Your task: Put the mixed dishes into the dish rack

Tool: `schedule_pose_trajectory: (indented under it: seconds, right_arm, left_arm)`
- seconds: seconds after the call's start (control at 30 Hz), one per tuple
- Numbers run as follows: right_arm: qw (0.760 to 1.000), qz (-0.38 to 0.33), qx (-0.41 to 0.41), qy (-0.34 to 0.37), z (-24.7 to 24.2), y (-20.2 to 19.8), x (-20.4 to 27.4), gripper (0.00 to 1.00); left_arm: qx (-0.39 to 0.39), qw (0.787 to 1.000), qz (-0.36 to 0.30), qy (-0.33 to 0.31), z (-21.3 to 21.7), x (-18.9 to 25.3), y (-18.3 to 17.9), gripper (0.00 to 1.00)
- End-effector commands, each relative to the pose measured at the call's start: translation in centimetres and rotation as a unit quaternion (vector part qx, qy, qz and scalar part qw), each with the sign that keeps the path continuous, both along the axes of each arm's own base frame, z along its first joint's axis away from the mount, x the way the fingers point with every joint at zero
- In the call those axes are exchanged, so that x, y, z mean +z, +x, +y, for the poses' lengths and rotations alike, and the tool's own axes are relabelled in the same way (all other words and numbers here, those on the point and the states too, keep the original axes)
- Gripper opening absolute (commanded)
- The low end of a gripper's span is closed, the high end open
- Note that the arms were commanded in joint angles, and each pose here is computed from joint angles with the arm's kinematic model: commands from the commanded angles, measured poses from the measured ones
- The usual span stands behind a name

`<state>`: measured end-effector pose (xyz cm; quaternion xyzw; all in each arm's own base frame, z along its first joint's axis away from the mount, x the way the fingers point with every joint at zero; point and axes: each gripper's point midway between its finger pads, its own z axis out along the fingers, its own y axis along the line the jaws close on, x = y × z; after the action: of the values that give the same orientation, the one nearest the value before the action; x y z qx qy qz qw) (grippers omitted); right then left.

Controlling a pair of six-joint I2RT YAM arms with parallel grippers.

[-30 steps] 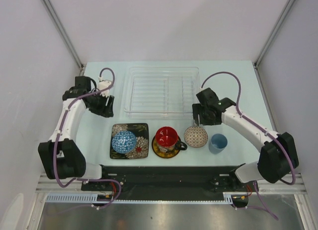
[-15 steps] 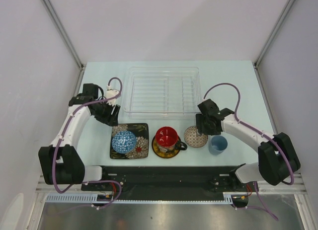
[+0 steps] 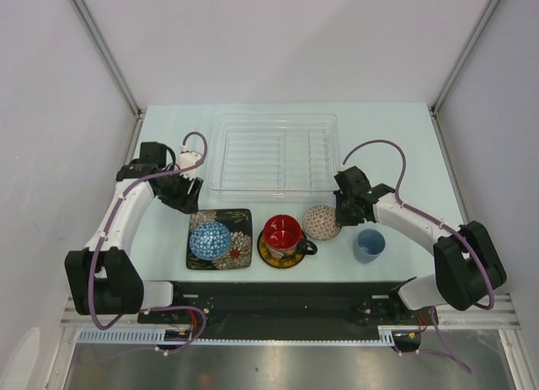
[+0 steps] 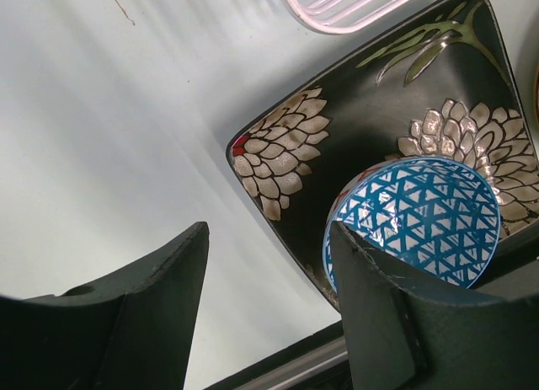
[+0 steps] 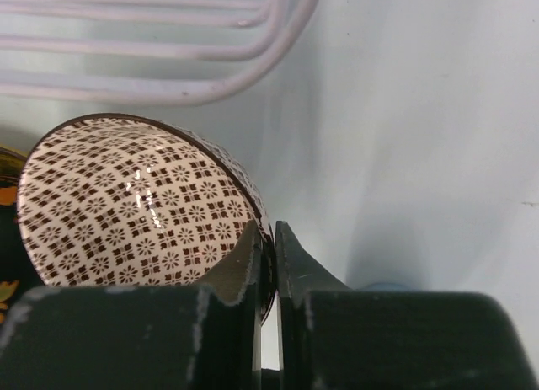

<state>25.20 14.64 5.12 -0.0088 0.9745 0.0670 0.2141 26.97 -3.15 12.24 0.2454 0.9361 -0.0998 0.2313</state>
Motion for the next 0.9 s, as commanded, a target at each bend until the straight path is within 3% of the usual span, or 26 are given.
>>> schedule_pose_trajectory:
  seconds: [0.0,0.33,0.47,0.5,0.57,0.6,0.67,0.7,0.73,0.8,0.87]
  right_arm:
    - [1.000,-0.019,-0.018,-0.001,-0.9,0.8,0.7,0.00]
    - [0.992,-0.118,-0.022,-0.024,-1.7,2.3,10.8,0.00]
    - [0.987,-0.149,-0.026,-0.057,-2.4,3.5,15.7,0.00]
    - [0.980,-0.187,-0.038,-0.061,-2.4,4.7,19.0,0.00]
    - [0.977,-0.182,-0.029,-0.112,-2.5,5.7,19.8,0.00]
    - [0.961,-0.225,-0.063,-0.150,-3.6,7.4,23.2,0.00]
    - [0.939,-0.229,-0.065,-0.249,-4.0,9.9,23.6,0.00]
    - [0.910,-0.252,-0.097,-0.314,-5.6,11.1,25.2,0.00]
    - [0.896,-0.278,-0.108,-0.328,-5.6,12.6,28.0,0.00]
    - [0.866,-0.267,-0.120,-0.404,-4.9,16.1,26.8,0.00]
    - [0.856,-0.286,-0.138,-0.408,-3.8,18.5,27.4,0.00]
  left_arm:
    - [-0.020,1.000,-0.023,0.007,-0.1,0.6,0.3,0.64]
    - [-0.064,0.998,-0.023,0.004,-0.5,0.6,-0.3,0.66]
    - [-0.061,0.998,-0.017,-0.009,-0.9,0.6,0.6,0.65]
    - [-0.059,0.998,-0.023,-0.009,-0.9,0.8,0.9,0.65]
    - [-0.058,0.998,-0.027,-0.008,-0.8,1.0,1.1,0.65]
    - [-0.057,0.998,-0.028,-0.007,-0.8,1.0,1.1,0.65]
    - [-0.055,0.998,-0.028,-0.009,-0.9,1.0,1.0,0.65]
    - [-0.055,0.998,-0.028,-0.010,-0.9,1.0,1.0,0.65]
    - [-0.053,0.998,-0.027,-0.012,-1.0,1.0,1.0,0.65]
    - [-0.053,0.998,-0.030,-0.012,-1.0,1.3,1.0,0.65]
    - [-0.053,0.998,-0.036,-0.007,-0.8,1.8,1.2,0.64]
